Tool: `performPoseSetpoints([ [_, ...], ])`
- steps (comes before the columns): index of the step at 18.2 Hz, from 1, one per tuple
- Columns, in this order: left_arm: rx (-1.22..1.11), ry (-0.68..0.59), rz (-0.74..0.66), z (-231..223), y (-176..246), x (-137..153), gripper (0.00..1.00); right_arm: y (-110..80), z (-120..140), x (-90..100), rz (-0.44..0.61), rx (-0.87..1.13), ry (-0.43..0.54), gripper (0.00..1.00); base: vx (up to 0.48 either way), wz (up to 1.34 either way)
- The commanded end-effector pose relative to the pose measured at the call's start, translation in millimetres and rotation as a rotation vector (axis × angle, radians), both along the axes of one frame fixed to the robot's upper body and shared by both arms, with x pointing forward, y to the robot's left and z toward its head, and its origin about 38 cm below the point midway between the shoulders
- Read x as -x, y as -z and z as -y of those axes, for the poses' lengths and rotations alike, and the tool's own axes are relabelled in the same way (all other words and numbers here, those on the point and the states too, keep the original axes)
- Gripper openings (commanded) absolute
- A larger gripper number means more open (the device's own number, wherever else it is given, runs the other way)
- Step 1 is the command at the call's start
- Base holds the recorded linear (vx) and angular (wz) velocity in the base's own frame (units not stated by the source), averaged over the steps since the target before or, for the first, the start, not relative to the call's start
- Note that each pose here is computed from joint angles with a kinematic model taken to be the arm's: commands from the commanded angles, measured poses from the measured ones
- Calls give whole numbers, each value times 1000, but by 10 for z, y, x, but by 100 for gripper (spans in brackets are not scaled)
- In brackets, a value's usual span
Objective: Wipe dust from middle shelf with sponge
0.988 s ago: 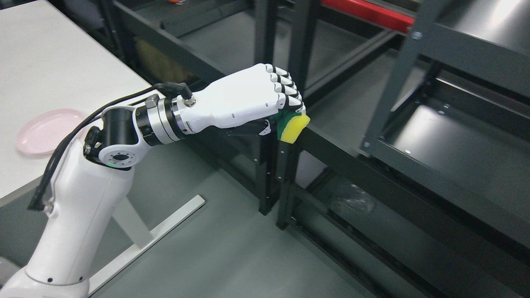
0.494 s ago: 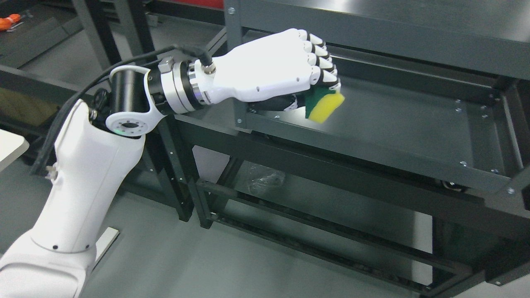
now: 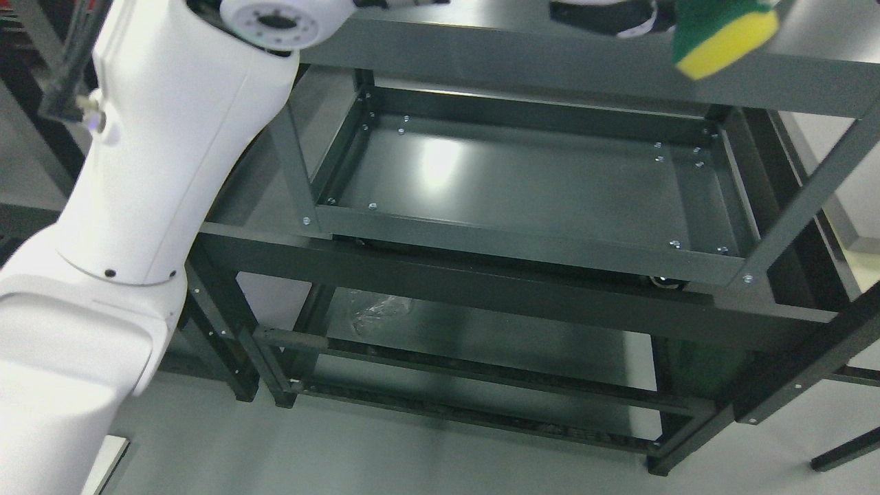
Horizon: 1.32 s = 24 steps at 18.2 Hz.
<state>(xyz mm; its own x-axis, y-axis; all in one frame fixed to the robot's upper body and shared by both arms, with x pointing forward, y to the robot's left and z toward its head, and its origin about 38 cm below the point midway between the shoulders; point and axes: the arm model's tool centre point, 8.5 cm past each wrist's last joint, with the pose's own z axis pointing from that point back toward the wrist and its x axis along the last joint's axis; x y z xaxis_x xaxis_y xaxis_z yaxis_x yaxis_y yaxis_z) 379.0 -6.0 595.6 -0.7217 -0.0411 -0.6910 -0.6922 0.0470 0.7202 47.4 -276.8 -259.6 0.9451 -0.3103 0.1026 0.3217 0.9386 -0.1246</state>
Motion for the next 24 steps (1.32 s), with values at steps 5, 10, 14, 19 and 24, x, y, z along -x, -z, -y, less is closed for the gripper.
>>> performPoseSetpoints([
  [5, -337, -271, 89, 614, 326, -514, 1, -9, 105, 13, -54, 3, 5, 100, 58, -353],
  [10, -417, -352, 120, 592, 577, -729, 1, -9, 105, 13, -54, 3, 5, 100, 66, -272],
  [14, -422, -362, 84, 549, 805, -836, 1, -9, 105, 13, -54, 3, 5, 100, 56, -179],
  [19, -352, -339, 93, 377, 703, -742, 1, -9, 105, 13, -54, 3, 5, 100, 21, -34],
  [24, -318, -463, 134, -506, 612, -786, 1, -9, 105, 13, -54, 3, 5, 100, 0, 0],
])
